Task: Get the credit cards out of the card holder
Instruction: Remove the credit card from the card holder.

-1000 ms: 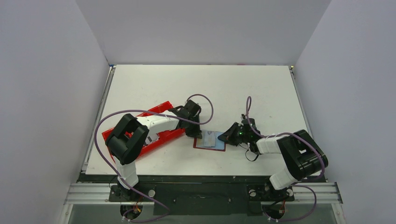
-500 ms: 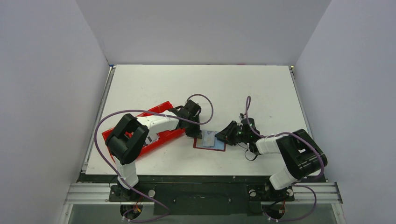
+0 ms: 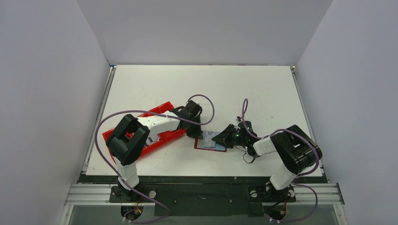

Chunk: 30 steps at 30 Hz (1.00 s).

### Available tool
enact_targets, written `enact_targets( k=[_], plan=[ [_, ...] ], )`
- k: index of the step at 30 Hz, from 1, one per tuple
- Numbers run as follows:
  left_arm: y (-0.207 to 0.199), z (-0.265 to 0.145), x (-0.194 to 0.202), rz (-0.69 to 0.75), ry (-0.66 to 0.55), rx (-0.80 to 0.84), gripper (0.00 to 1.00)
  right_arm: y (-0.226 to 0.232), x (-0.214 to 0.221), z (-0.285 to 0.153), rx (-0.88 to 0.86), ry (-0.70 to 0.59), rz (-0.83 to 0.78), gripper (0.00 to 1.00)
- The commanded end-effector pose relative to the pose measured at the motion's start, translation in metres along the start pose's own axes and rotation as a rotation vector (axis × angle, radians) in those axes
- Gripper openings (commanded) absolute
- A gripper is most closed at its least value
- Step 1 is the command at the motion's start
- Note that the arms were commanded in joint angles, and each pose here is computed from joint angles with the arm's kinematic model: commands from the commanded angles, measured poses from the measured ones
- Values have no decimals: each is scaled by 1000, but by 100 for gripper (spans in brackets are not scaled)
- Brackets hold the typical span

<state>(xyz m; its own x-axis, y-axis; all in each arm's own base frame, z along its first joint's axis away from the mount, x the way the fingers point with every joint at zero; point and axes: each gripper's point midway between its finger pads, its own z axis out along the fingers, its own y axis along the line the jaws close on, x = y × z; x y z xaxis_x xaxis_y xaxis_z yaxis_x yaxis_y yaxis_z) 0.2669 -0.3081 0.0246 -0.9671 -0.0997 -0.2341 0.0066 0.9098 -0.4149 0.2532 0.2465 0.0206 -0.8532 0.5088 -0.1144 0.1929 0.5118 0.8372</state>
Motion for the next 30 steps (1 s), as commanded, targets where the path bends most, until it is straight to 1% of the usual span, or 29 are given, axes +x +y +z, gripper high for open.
enact_targets(
  k=[1, 6, 9, 14, 20, 30],
  plan=[
    [50, 15, 18, 3, 45, -180, 0, 9, -7, -1, -47, -39, -11, 14],
    [51, 14, 19, 1, 45, -181, 0, 7, -8, -4, -46, -50, -4, 13],
    [50, 14, 19, 2, 43, -180, 0, 9, -9, -4, -52, -52, -1, 9],
    [51, 14, 19, 1, 41, -182, 0, 9, -10, -6, -55, -62, 5, 6],
    [52, 14, 19, 0, 42, -186, 0, 4, -12, -10, -34, -73, -3, 0],
    [53, 14, 20, -3, 44, -189, 0, -4, -16, -17, -18, -86, -5, 1]
  ],
)
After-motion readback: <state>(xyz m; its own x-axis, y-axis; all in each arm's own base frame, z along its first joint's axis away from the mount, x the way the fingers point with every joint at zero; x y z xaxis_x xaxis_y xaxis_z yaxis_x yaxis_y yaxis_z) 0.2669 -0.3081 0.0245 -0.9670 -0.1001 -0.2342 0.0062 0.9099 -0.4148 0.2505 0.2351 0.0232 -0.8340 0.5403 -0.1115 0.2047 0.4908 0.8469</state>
